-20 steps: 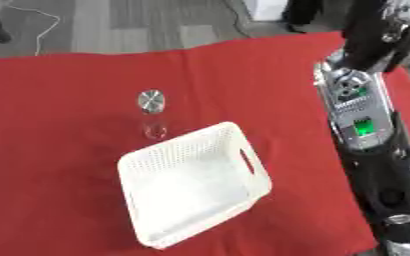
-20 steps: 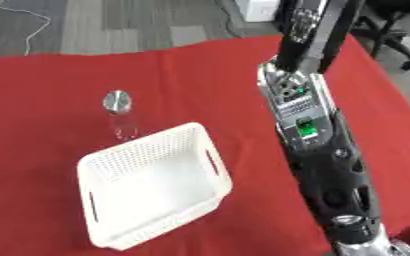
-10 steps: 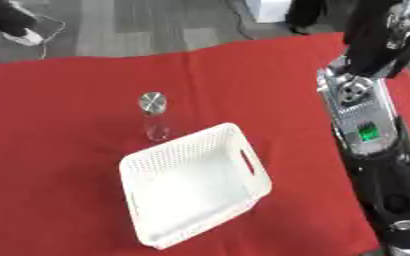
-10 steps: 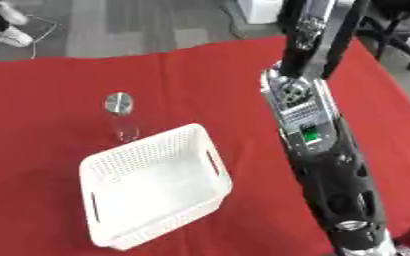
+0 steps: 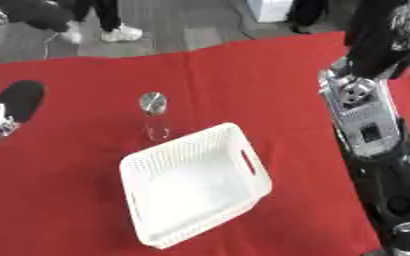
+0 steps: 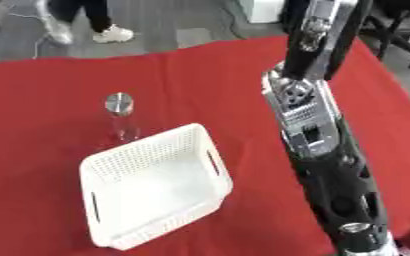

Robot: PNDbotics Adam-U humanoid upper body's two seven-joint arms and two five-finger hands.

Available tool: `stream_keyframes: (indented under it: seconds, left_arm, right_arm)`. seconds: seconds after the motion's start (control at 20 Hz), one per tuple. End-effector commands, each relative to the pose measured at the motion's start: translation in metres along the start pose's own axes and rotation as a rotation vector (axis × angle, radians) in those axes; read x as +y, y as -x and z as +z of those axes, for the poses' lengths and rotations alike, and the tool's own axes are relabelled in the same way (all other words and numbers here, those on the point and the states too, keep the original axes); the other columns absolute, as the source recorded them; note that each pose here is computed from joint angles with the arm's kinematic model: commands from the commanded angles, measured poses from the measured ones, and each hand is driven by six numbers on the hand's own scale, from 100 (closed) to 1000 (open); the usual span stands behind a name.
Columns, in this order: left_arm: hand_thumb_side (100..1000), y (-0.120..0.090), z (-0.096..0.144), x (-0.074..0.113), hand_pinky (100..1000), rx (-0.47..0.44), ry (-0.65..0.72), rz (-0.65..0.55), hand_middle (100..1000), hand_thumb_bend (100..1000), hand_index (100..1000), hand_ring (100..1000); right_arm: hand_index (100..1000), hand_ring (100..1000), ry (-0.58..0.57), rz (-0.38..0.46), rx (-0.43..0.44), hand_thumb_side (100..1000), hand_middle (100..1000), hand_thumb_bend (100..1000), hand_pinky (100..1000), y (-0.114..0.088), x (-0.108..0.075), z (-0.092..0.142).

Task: Pick up objects on the table and place them in the box.

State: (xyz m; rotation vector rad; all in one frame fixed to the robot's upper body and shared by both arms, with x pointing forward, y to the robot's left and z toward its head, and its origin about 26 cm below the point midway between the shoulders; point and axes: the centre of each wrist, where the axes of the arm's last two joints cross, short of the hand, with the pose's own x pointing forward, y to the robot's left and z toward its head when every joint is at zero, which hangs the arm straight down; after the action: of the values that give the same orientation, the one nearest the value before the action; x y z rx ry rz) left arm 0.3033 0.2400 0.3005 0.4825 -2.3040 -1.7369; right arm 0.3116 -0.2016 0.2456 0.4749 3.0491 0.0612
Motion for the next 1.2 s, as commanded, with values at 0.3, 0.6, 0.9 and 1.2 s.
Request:
stream_keyframes:
  seconds: [0.3,0.6,0.9,1.2]
  left_arm:
    - [824,-0.005,-0.009,0.022,782,0.028,0.113,-0.12,897,100,911,802]
    - [821,0.013,-0.013,0.024,804,0.049,0.207,-0.232,891,100,901,813]
    - [833,0.043,-0.013,0.014,775,0.133,0.201,-0.185,894,100,904,796]
    - [823,0.058,-0.018,0.01,786,0.167,0.239,-0.162,897,100,904,802]
  right_arm:
    - [648,596,0.024,-0.039,-0.049,1000,618,100,572,-0.003,0.001,-0.007]
    - [648,596,0.04,-0.037,-0.054,1000,619,100,572,-0.002,0.001,-0.007]
    - [648,596,0.044,-0.048,-0.058,1000,619,100,573,-0.003,0.003,-0.008]
    - [647,596,0.043,-0.062,-0.057,1000,618,100,573,-0.004,0.006,-0.009]
